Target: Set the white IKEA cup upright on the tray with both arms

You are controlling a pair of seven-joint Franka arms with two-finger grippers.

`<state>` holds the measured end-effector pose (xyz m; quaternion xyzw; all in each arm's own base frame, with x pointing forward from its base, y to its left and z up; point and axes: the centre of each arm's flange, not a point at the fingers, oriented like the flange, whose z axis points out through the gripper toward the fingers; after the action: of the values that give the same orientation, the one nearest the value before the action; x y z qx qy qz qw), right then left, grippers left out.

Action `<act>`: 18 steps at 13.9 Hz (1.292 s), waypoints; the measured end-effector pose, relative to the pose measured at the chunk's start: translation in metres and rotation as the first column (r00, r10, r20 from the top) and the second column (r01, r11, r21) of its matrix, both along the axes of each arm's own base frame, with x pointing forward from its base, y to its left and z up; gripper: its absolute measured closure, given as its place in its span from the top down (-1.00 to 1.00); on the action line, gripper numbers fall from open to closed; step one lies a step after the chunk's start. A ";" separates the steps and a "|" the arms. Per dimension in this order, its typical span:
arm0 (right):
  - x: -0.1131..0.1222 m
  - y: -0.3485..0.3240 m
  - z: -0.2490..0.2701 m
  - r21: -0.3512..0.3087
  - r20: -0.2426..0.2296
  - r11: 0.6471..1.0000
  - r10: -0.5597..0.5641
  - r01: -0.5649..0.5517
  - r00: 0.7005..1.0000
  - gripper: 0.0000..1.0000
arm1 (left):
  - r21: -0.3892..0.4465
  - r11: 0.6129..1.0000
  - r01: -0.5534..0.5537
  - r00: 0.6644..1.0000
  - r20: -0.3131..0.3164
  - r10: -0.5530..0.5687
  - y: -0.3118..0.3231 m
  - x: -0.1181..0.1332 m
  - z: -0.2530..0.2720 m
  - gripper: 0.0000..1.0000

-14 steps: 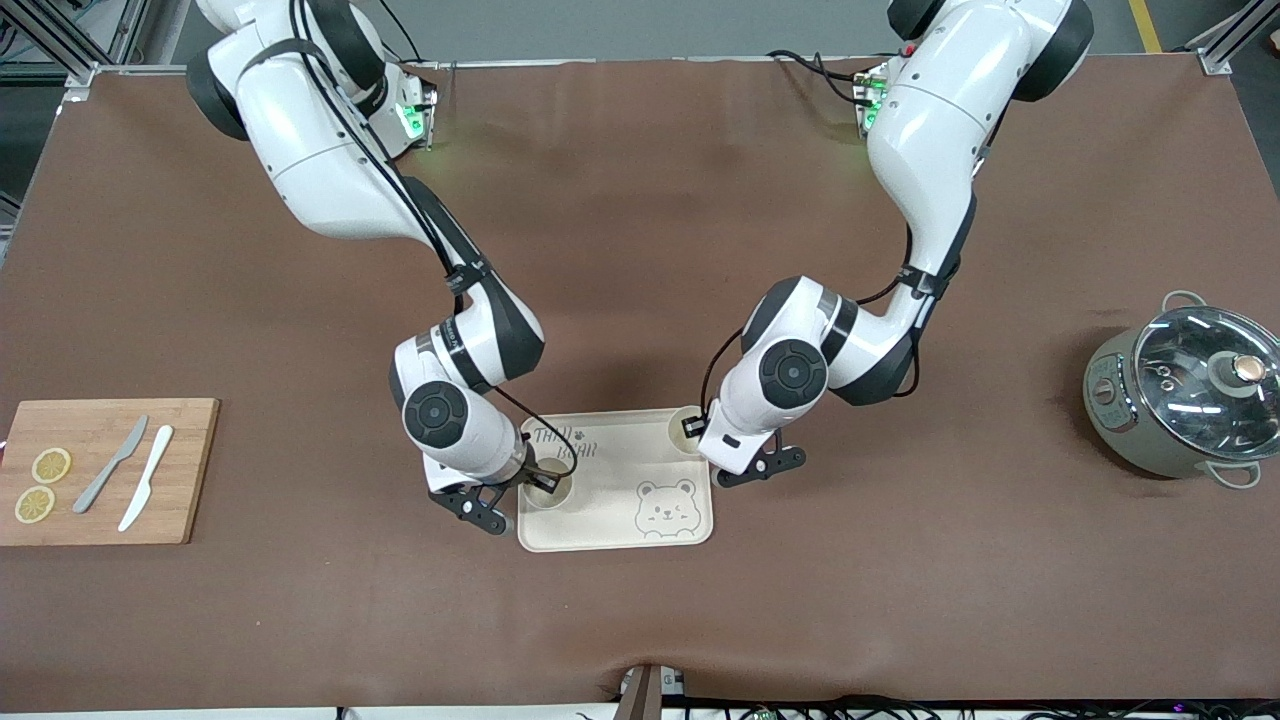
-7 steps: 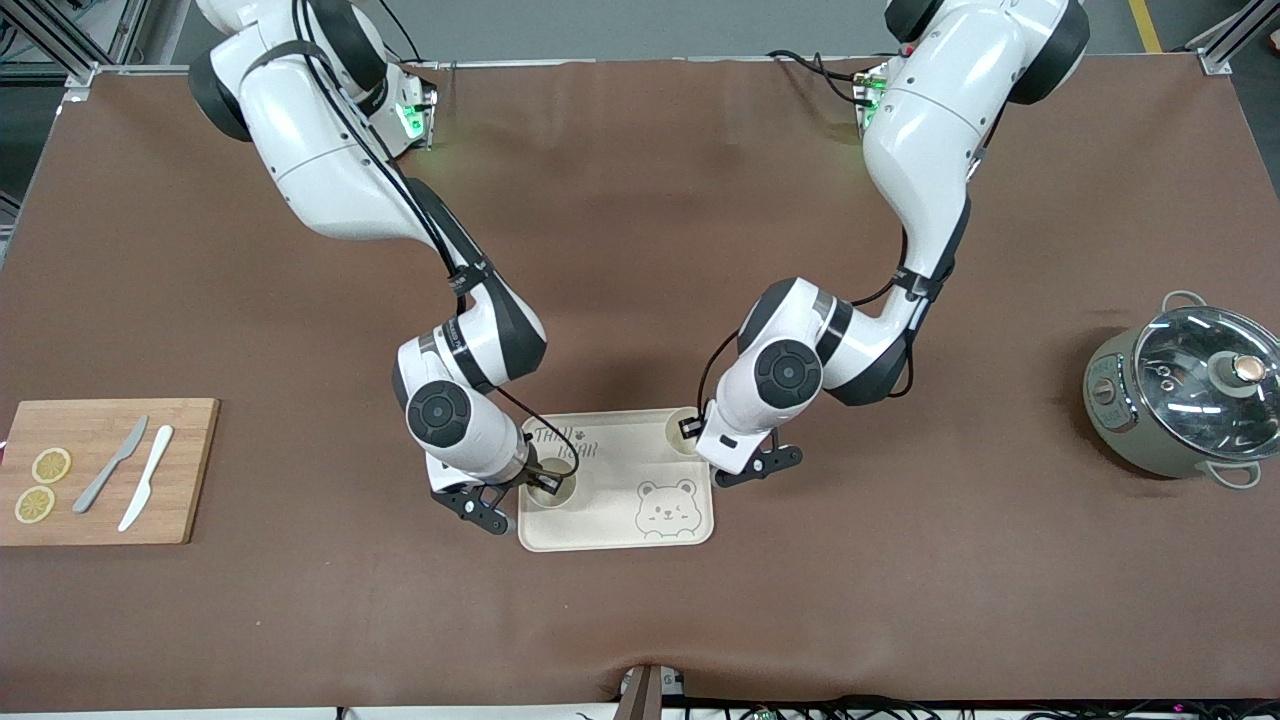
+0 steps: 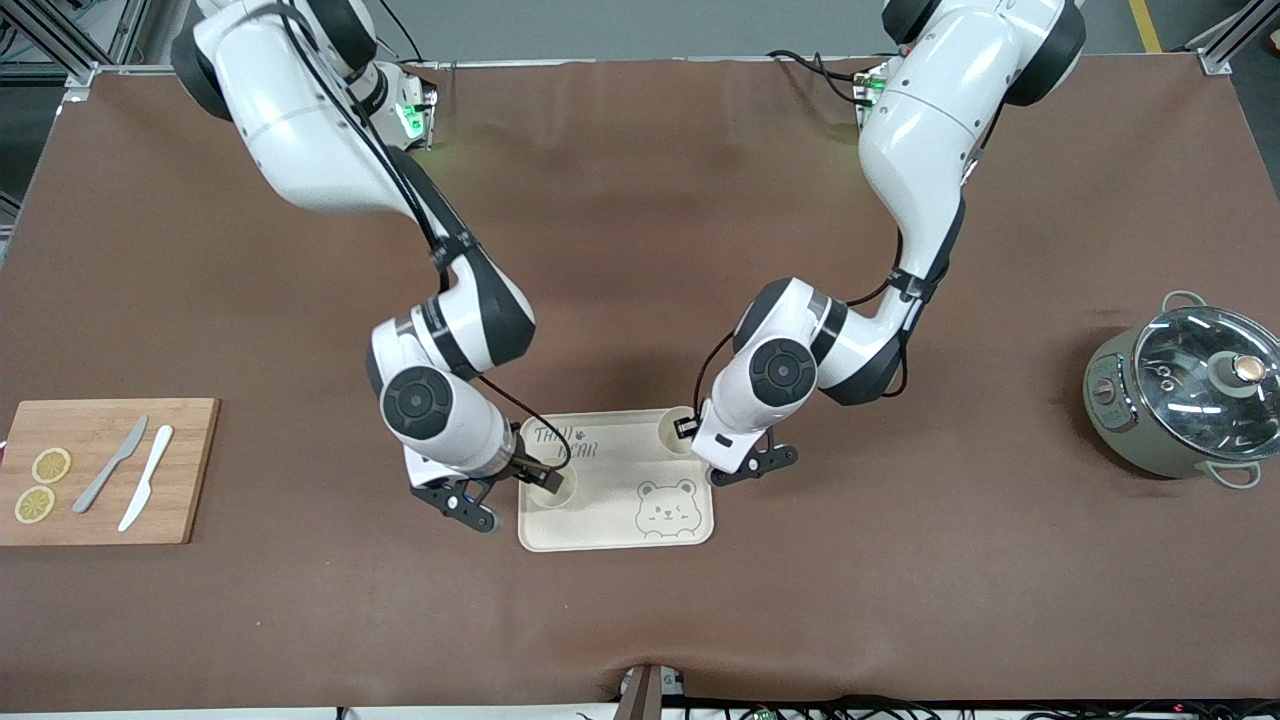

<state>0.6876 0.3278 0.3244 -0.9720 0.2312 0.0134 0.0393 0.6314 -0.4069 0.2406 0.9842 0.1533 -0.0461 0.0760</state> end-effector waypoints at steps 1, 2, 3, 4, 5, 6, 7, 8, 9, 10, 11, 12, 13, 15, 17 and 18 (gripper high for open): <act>-0.004 -0.006 0.027 -0.009 -0.009 1.000 0.009 -0.009 1.000 1.00 | -0.003 1.000 -0.002 1.000 0.006 0.002 0.000 0.002 0.004 -0.14; -0.007 -0.013 0.053 -0.016 -0.015 1.000 0.023 -0.023 1.000 1.00 | -0.008 1.000 -0.004 1.000 0.015 0.004 0.001 0.004 0.010 0.05; -0.010 -0.024 0.076 -0.024 -0.023 0.999 0.038 -0.038 0.999 1.00 | -0.012 1.000 -0.005 1.000 0.024 0.005 0.001 0.006 0.019 0.27; -0.012 -0.039 0.095 -0.032 -0.035 0.998 0.056 -0.057 0.998 1.00 | -0.014 1.000 -0.007 0.999 0.032 0.007 0.003 0.008 0.030 0.44; -0.014 -0.057 0.112 -0.040 -0.053 0.996 0.078 -0.081 0.996 1.00 | -0.015 1.000 -0.011 0.999 0.041 0.012 0.007 0.011 0.043 0.67; -0.014 -0.080 0.129 -0.046 -0.070 0.993 0.103 -0.107 0.992 1.00 | -0.016 1.000 -0.017 0.998 0.055 0.018 0.014 0.015 0.057 0.89; -0.015 -0.107 0.147 -0.048 -0.085 0.990 0.130 -0.135 0.988 1.00 | -0.008 1.000 -0.015 0.997 0.078 0.016 0.019 0.018 0.072 1.00; -0.016 -0.135 0.165 -0.047 -0.095 0.985 0.159 -0.164 0.983 1.00 | 0.019 1.000 -0.001 0.994 0.109 -0.001 0.024 0.020 0.086 1.00; -0.018 -0.164 0.182 -0.044 -0.101 0.980 0.190 -0.195 0.977 1.00 | 0.058 0.998 0.019 0.990 0.138 -0.026 0.028 0.021 0.100 1.00; -0.020 -0.195 0.198 -0.038 -0.102 0.973 0.222 -0.227 0.970 1.00 | 0.097 0.995 0.038 0.986 0.160 -0.053 0.032 0.020 0.114 1.00; -0.021 -0.226 0.210 -0.032 -0.101 0.967 0.250 -0.254 0.963 1.00 | 0.127 0.990 0.060 0.982 0.171 -0.081 0.039 0.021 0.127 1.00; -0.021 -0.257 0.217 -0.026 -0.100 0.960 0.274 -0.277 0.957 1.00 | 0.146 0.986 0.087 0.979 0.170 -0.111 0.051 0.024 0.139 1.00; -0.021 -0.287 0.221 -0.020 -0.096 0.954 0.296 -0.299 0.950 1.00 | 0.159 0.981 0.115 0.976 0.163 -0.141 0.070 0.029 0.151 1.00; -0.021 -0.342 0.219 -0.007 -0.090 0.941 0.335 -0.337 0.938 1.00 | 0.179 0.973 0.148 0.973 0.148 -0.175 0.115 0.042 0.172 1.00; -0.022 -0.386 0.215 -0.002 -0.079 0.936 0.351 -0.352 0.933 1.00 | 0.194 0.966 0.170 0.972 0.126 -0.196 0.148 0.046 0.192 1.00; -0.021 -0.399 0.214 -0.005 -0.068 0.936 0.351 -0.352 0.934 1.00 | 0.200 0.962 0.186 0.970 0.116 -0.212 0.161 0.046 0.201 1.00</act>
<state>0.6662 -0.0713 0.5380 -0.9970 0.0552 0.0502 0.0201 0.6771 -0.2460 0.4420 0.9982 0.0515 0.0286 -0.0120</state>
